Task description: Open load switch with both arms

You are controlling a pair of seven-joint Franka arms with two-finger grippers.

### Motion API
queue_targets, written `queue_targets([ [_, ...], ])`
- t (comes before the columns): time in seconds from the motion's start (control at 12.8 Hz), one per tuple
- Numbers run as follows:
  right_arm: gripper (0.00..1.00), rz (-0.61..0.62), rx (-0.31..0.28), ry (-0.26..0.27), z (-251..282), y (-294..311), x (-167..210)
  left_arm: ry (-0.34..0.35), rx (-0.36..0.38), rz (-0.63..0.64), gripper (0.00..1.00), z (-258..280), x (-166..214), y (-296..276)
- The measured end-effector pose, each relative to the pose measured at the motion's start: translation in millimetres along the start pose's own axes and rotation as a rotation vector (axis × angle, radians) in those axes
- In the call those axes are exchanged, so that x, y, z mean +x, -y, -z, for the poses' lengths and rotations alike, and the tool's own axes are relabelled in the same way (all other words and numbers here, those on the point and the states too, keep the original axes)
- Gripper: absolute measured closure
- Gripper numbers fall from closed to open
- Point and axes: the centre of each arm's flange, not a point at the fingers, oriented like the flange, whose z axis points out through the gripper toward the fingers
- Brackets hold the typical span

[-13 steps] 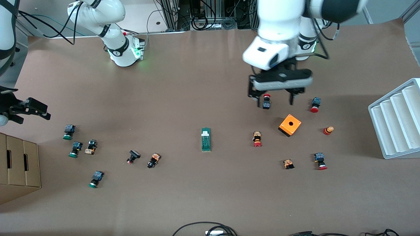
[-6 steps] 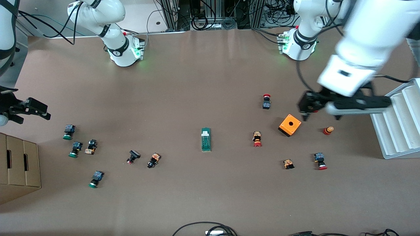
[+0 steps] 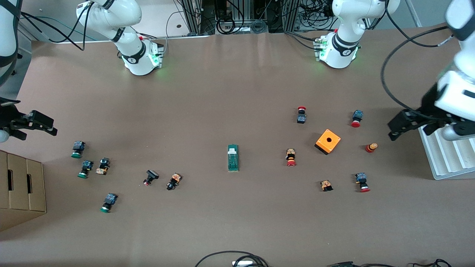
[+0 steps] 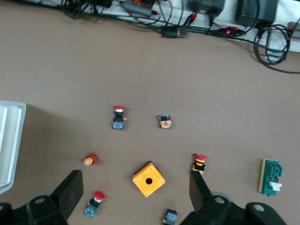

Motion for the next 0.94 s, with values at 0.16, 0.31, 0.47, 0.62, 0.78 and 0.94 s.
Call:
queue_targets([
  [0.16, 0.00, 0.002, 0.000, 0.000, 0, 1, 0, 0.045, -0.020, -0.007, 0.00, -3, 7, 42],
  [0.31, 0.00, 0.003, 0.000, 0.000, 0, 2, 0, 0.062, -0.023, -0.008, 0.00, -4, 10, 67],
  [0.47, 0.00, 0.004, 0.000, 0.000, 0, 2, 0, 0.087, -0.018, -0.009, 0.00, -6, 7, 69],
  [0.62, 0.00, 0.004, 0.000, 0.000, 0, 2, 0, 0.114, -0.014, -0.013, 0.00, -8, 4, 68],
  [0.78, 0.00, 0.004, 0.000, 0.000, 0, 2, 0, 0.138, -0.009, -0.013, 0.00, -14, 2, 68],
  [0.94, 0.00, 0.004, 0.000, 0.000, 0, 2, 1, 0.160, -0.004, -0.012, 0.00, -24, 3, 69],
])
